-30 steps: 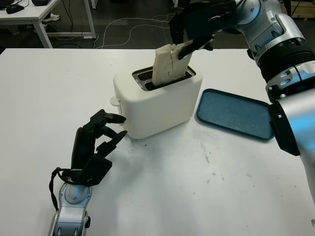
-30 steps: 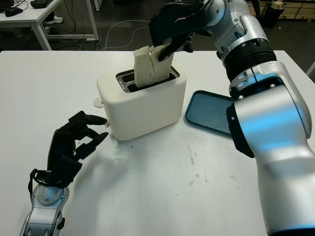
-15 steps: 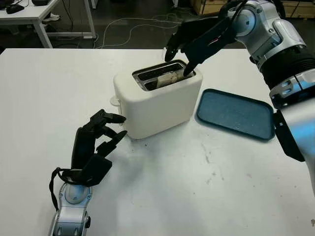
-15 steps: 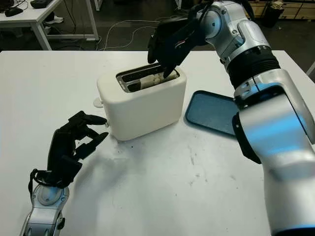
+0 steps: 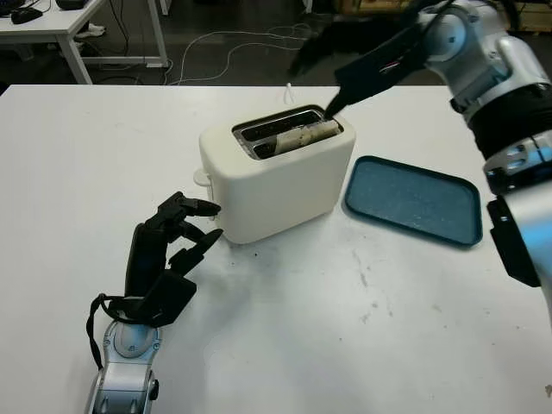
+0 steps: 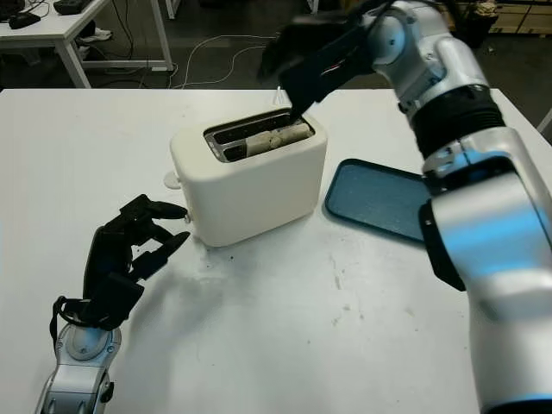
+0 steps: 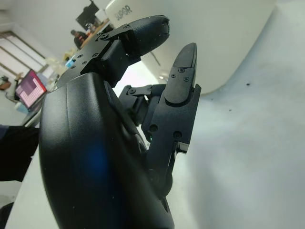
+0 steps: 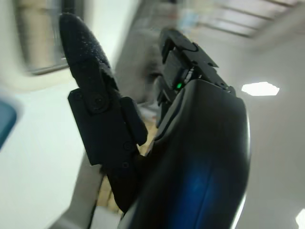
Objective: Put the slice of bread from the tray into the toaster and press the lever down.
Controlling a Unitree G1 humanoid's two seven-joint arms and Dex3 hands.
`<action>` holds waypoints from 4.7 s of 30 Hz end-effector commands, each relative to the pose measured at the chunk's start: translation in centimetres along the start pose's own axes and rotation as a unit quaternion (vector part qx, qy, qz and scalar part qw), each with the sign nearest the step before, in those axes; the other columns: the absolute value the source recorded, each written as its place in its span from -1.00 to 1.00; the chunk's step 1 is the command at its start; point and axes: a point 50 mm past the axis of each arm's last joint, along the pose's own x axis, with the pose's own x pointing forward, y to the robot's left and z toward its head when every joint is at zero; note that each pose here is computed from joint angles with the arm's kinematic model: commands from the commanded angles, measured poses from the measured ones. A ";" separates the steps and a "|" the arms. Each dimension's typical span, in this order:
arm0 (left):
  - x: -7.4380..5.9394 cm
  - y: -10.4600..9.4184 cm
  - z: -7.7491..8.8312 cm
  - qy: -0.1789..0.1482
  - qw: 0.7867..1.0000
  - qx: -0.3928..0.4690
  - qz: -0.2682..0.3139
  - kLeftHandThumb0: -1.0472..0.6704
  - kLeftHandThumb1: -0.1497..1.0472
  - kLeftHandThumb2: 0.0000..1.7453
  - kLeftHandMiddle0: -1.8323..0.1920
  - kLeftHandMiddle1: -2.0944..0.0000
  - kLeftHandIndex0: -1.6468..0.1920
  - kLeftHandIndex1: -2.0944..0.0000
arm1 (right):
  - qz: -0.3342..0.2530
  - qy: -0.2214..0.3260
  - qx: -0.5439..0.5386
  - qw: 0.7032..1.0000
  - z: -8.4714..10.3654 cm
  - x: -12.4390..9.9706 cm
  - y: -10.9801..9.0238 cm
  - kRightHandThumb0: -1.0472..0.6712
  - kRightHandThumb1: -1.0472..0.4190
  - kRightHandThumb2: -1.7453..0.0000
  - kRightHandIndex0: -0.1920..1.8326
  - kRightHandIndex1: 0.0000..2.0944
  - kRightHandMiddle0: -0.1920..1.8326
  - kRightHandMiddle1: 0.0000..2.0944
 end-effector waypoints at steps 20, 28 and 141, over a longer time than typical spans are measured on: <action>4.8 8.0 7.2 -0.175 0.962 0.210 0.003 0.00 0.75 -0.98 0.14 -0.34 0.04 0.13 | -0.268 0.091 0.348 0.894 -3.3 -15.4 17.3 -0.38 -0.82 0.99 0.20 -0.84 0.09 -0.98; 7.1 8.5 8.8 -0.175 0.933 0.310 -0.046 0.06 0.64 -1.00 -0.01 -0.05 -0.16 0.37 | -0.267 0.123 0.450 0.843 -2.6 -15.7 19.6 -0.37 -0.81 1.00 0.35 -0.90 0.27 -0.97; 14.2 5.1 6.4 -0.165 0.804 0.455 -0.346 -0.08 0.67 -0.99 -0.15 -0.26 -0.60 0.99 | -0.223 0.106 0.471 0.847 -2.1 -15.4 20.6 -0.35 -0.79 1.00 0.35 -1.00 0.25 -1.00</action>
